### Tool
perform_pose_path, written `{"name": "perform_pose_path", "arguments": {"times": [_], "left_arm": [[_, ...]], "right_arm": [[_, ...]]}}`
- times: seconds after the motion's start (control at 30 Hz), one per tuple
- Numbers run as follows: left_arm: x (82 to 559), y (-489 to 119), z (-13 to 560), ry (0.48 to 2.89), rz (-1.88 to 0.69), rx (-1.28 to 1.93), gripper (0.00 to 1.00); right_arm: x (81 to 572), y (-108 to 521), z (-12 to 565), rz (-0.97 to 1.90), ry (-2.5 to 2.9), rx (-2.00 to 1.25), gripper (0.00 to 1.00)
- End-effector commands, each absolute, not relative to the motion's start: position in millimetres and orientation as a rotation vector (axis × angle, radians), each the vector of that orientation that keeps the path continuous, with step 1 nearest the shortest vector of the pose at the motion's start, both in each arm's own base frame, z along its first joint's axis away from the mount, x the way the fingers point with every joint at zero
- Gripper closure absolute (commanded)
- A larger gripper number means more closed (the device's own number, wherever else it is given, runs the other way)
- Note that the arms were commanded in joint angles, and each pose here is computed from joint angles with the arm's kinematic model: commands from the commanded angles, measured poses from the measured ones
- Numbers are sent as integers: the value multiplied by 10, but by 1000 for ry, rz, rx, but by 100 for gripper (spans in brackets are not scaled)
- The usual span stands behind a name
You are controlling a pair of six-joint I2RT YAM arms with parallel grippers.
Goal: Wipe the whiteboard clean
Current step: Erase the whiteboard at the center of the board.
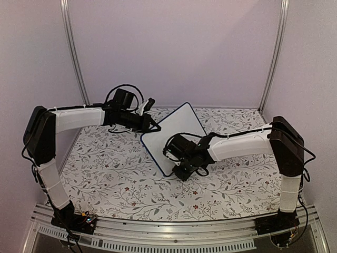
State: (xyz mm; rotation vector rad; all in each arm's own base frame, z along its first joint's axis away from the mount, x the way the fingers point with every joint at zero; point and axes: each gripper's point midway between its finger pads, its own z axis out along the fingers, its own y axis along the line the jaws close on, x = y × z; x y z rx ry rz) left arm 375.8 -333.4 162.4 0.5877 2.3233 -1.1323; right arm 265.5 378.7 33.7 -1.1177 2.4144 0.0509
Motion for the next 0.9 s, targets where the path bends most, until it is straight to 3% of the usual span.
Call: {"name": "perform_pose_path", "arguments": {"times": [0.0,0.23,0.63,0.87], "left_arm": [[3655,-3334,1622,2344,-1126,602,100],[3654,-3333,1630,2341,-1123,605,100],[3655,-3335,1626,2342,-1128,606,100],[3653,-3339,1620,2344,-1130,606,100]], "right_arm": [[2952,4139,752,153,2297,-1035,78],[3132,4210,944,159,2242,-1008,78],[2880,3833,355,109,2396,-1037,79],[2802,3679,343,93,2417,-1016,79]]}}
